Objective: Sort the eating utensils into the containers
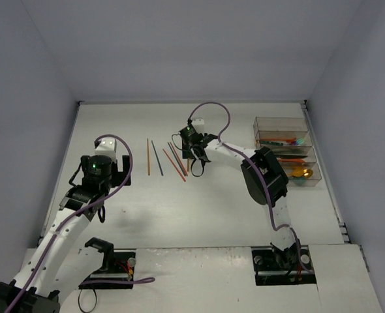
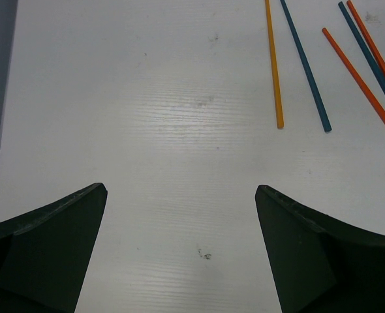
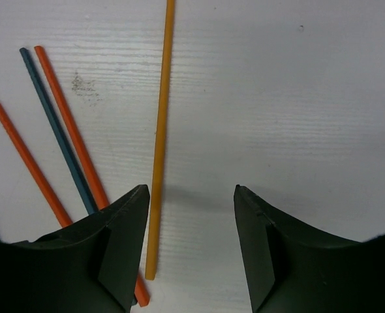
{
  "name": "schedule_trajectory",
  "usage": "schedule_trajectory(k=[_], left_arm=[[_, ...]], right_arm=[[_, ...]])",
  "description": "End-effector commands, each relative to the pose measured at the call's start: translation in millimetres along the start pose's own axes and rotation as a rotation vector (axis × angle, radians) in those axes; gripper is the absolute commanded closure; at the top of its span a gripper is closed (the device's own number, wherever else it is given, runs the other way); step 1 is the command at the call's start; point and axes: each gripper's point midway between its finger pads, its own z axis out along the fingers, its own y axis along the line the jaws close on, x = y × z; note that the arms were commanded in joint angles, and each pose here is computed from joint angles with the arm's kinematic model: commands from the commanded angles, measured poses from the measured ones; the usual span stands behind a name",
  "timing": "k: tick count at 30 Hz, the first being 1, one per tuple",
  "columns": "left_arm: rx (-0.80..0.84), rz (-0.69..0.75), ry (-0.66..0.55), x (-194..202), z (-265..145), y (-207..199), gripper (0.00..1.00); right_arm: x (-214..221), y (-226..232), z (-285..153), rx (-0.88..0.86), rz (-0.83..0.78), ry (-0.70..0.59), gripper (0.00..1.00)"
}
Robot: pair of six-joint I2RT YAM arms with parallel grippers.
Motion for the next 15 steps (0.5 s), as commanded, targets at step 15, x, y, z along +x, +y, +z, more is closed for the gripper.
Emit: schedule_trajectory(k=[15], left_arm=[[-0.038,0.011,-0.045,-15.3,3.9,6.2,0.03]], right_arm=[[-8.6,9.6,14.5,0.038,0.067,-0.049,0.59]])
